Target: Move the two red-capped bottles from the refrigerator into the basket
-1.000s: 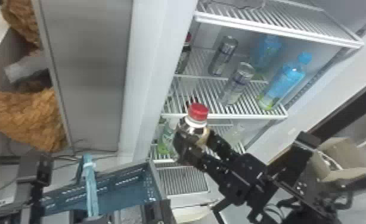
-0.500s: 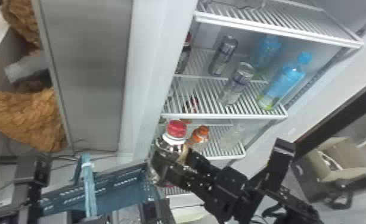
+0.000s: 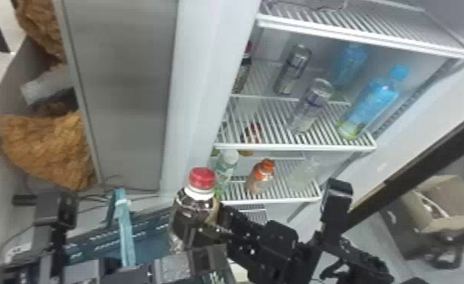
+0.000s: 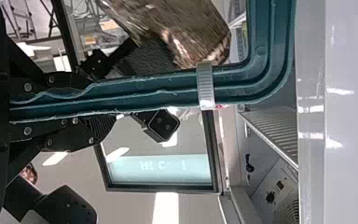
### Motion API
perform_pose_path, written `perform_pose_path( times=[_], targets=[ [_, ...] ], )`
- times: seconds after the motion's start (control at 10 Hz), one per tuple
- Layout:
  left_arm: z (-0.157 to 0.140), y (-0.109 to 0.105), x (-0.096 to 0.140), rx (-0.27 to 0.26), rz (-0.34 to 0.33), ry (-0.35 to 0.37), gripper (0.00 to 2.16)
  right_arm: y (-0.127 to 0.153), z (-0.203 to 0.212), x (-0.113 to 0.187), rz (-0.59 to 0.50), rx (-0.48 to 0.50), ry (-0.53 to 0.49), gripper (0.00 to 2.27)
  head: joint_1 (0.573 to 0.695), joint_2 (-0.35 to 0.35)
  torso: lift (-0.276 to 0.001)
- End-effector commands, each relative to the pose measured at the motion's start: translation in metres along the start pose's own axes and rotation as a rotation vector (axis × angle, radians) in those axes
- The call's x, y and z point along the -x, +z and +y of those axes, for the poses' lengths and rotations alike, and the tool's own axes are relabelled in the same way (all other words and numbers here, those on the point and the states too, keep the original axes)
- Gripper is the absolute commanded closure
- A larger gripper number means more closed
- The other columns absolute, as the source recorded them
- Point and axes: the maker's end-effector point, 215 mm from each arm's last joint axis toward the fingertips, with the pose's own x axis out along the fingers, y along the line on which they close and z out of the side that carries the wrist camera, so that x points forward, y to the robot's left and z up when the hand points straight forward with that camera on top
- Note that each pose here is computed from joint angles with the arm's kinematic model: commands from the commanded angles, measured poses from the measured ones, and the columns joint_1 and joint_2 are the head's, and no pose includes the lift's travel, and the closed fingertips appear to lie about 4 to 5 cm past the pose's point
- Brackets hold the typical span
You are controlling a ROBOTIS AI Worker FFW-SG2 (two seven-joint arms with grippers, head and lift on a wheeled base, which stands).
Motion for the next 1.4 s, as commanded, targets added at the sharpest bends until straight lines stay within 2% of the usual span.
perform_pose_path(
  times=[0.0,0.2,0.7,1.1,1.3],
  targets=[
    [-0.001,0.002,0.0,-0.005,-0.003,-0.001,1.21,-0.012,0.012,-0.01,0.003,-0.078,0.069,0.8,0.695,-0.271,0.0],
    [-0.002,0.002,0.0,-0.004,-0.003,-0.004,1.21,-0.009,0.009,-0.01,-0.015,-0.066,0.064,0.11,0.695,-0.237,0.0],
    [-0.001,0.0,0.0,-0.001,0.0,-0.004,1.21,0.002,0.005,-0.008,-0.042,-0.035,0.05,0.14,0.695,-0.24,0.0],
    [-0.003,-0.004,-0.002,0.009,0.005,-0.017,1.21,0.027,-0.027,0.007,-0.088,0.072,-0.073,0.14,0.695,-0.272,0.0],
    [-0.004,-0.005,-0.001,0.015,-0.001,-0.021,1.21,0.039,-0.039,0.021,-0.099,0.126,-0.134,0.14,0.695,-0.311,0.0]
  ],
)
